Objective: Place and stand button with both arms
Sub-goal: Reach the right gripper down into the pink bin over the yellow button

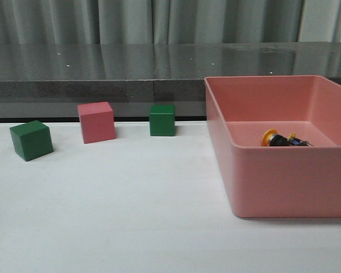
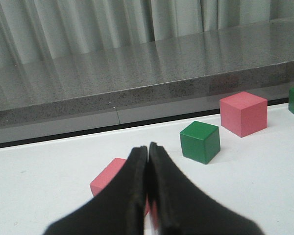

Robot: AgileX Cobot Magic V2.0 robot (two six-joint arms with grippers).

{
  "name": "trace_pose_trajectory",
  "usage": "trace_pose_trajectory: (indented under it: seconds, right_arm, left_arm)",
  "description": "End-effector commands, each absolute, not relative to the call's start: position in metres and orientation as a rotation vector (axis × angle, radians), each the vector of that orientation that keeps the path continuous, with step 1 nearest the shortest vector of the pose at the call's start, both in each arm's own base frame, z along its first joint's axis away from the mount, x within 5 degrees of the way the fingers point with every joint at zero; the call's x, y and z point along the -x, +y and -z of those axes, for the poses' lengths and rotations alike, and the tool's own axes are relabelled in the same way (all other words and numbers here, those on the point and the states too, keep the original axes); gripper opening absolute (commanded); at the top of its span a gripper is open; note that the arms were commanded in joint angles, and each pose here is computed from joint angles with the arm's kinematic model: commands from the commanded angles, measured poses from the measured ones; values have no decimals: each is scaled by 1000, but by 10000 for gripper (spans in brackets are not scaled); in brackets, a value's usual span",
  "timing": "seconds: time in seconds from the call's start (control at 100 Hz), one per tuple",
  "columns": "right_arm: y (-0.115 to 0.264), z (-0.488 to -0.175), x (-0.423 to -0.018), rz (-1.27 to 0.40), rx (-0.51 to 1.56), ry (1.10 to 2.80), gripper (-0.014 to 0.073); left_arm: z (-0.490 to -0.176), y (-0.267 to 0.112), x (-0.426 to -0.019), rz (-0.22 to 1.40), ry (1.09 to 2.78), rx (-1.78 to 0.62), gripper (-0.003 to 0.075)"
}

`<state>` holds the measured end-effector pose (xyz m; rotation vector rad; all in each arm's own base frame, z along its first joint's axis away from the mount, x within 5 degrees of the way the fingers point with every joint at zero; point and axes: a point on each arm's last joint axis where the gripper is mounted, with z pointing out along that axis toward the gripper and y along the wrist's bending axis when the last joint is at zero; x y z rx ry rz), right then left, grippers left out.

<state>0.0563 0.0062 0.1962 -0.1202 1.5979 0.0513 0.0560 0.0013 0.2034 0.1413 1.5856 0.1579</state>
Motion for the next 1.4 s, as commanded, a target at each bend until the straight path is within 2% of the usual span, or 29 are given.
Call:
trace_pose_trajectory:
  seconds: [0.0, 0.57, 0.76, 0.82, 0.97, 1.12, 1.28, 1.39]
  right_arm:
    - [6, -208, -54, -43, 115, 1491, -114]
    - [6, -208, -54, -43, 115, 1490, -114]
    - [5, -229, -51, -49, 92, 1285, -114]
    - [5, -239, -49, -61, 83, 1272, -114]
    - [5, -272, -48, -94, 77, 1444, -114]
    - [8, -323, -55, -130, 80, 1640, -114]
    - [15, -363, -93, -172, 74, 1793, -114]
    - [21, -375, -131, -236, 40, 1858, -114]
  left_arm:
    - [-197, 0, -56, -139, 1526, -129, -19]
    - [-197, 0, -56, -139, 1526, -129, -20]
    - [-197, 0, -56, -139, 1526, -129, -20]
    - [-197, 0, -56, -139, 1526, -129, -20]
    - [-197, 0, -56, -139, 1526, -129, -19]
    - [-197, 0, -56, -139, 1526, -129, -19]
    - [-197, 0, -56, -139, 1526, -129, -19]
    - [-197, 0, -56, -139, 1526, -129, -19]
